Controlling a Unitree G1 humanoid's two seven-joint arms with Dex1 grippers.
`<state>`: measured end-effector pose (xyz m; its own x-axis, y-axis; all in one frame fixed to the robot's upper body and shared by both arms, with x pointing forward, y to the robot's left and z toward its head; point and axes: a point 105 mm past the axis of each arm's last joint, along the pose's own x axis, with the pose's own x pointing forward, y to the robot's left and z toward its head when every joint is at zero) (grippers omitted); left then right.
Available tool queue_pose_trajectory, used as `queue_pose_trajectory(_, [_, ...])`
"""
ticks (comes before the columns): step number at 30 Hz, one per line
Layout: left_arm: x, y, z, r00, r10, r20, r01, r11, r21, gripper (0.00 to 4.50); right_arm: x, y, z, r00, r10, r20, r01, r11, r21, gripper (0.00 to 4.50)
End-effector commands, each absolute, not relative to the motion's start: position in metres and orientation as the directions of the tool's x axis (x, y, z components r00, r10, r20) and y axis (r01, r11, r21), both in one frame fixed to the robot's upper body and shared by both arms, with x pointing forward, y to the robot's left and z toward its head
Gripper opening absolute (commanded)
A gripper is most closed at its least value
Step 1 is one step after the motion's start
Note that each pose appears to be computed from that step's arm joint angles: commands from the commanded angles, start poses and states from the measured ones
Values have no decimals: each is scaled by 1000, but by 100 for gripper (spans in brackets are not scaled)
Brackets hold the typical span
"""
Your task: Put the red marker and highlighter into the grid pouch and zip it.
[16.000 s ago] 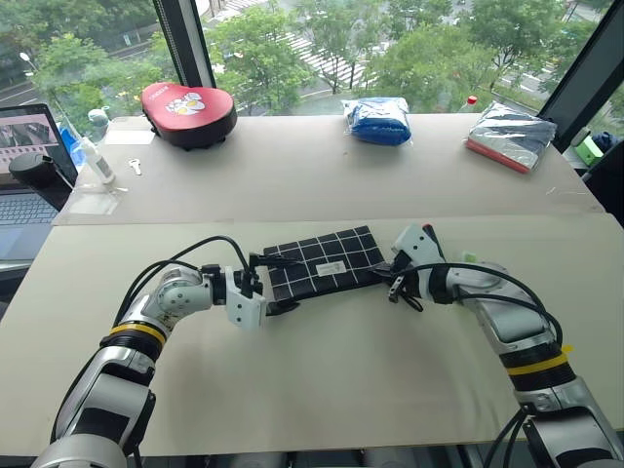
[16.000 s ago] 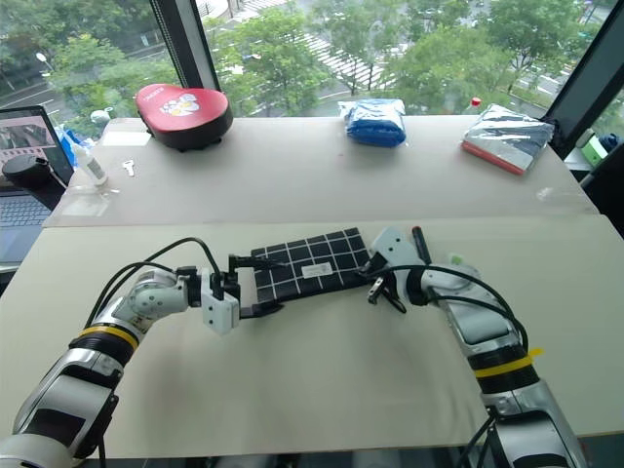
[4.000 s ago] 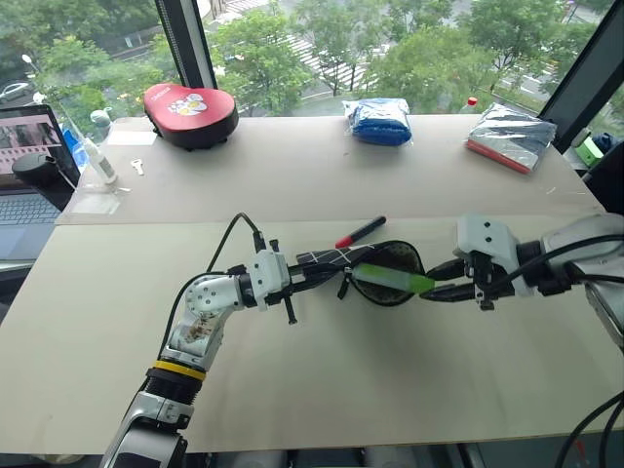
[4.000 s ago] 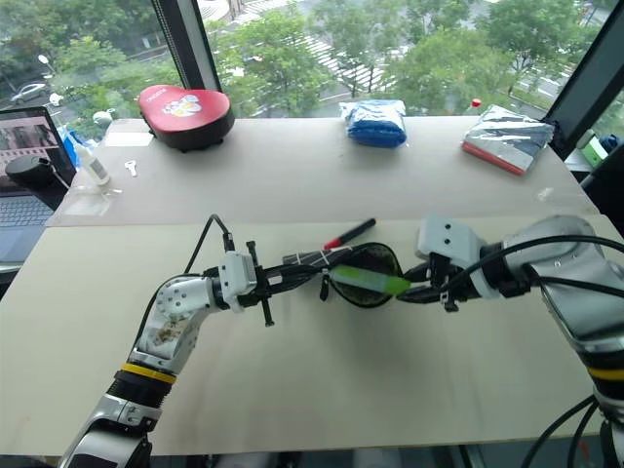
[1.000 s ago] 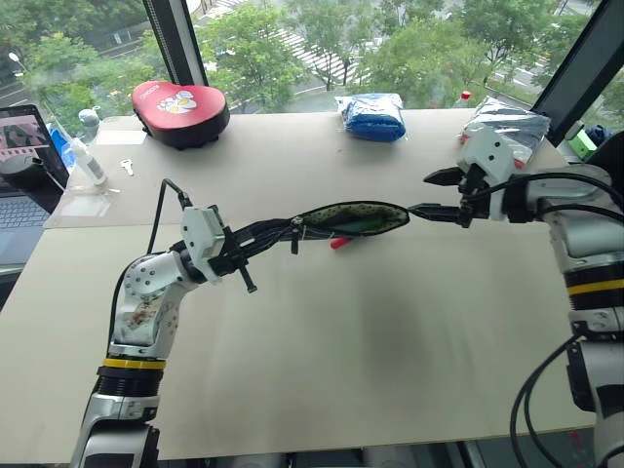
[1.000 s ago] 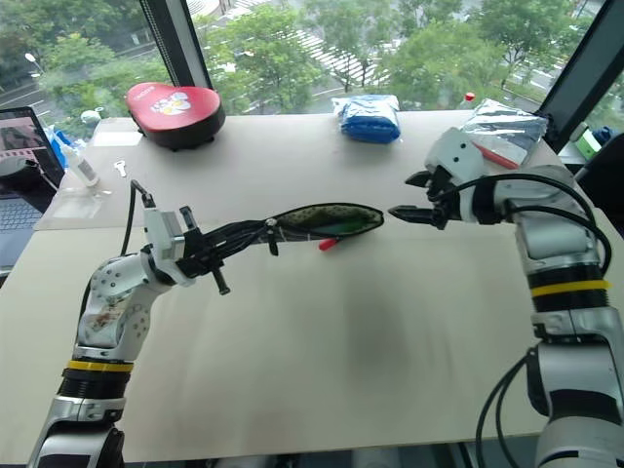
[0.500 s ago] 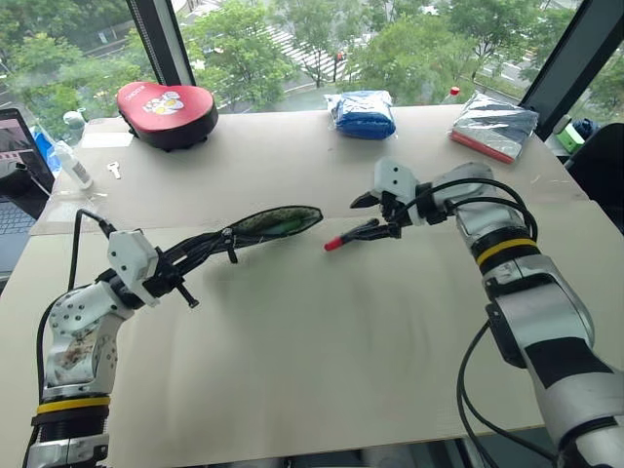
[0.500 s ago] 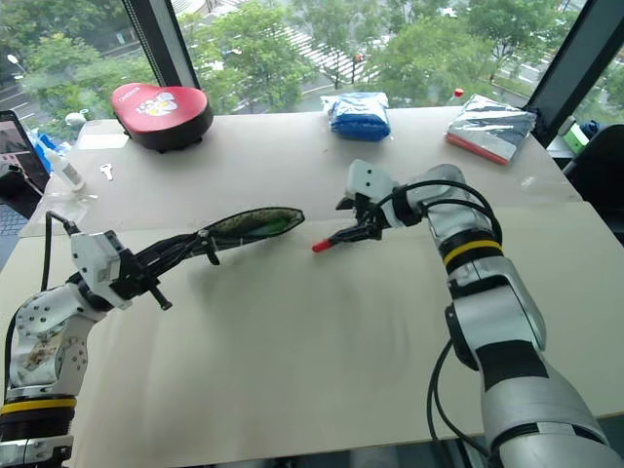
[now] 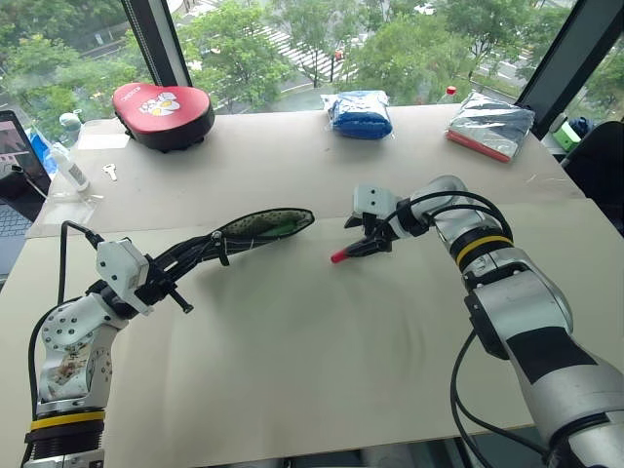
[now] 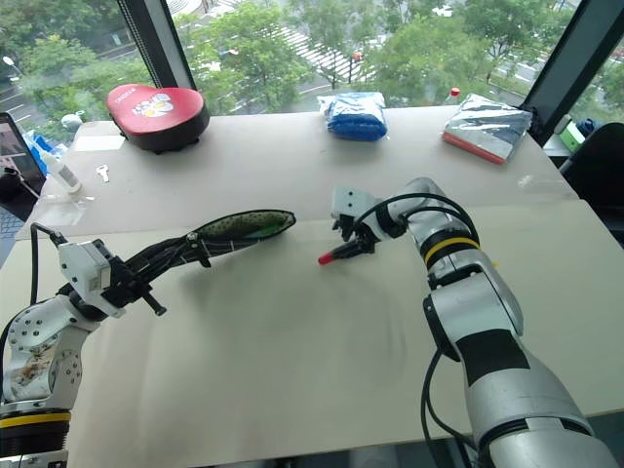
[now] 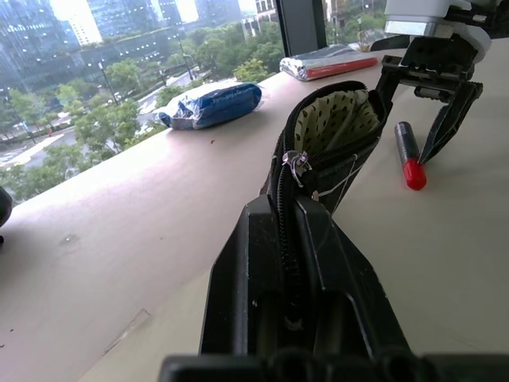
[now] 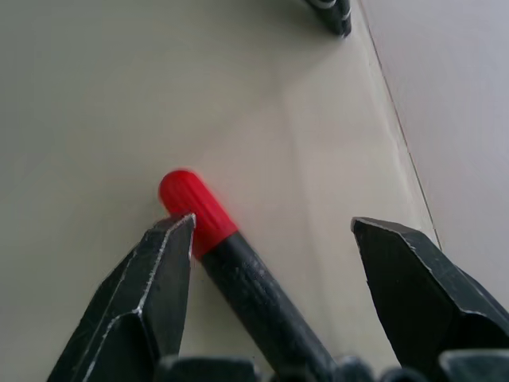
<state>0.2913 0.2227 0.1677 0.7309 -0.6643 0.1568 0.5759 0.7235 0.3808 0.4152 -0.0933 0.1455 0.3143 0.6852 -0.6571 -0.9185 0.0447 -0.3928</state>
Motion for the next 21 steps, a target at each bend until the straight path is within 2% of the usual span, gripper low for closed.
queue_pose_trajectory(1, [288,216,178,708,-679,194,564,709,423,0,414,-102,141,317,669,-672,-920,45,-390,350])
queue_pose_trajectory(13, [295,204,178,677,-709,196,593,684,425,0,406,-126,123,261,599,-757,-953,36,-300,350])
queue_pose_trajectory(16, [294,197,175,655,-733,184,616,659,431,0,400,-133,124,212,612,-762,-970,35,-242,280])
queue_pose_trajectory(20, [293,189,168,630,-760,159,643,625,442,0,396,-139,128,186,637,-748,-978,44,-206,152])
queue_pose_trajectory(21, [293,188,167,626,-763,159,647,622,440,0,395,-141,129,184,641,-745,-978,48,-201,109])
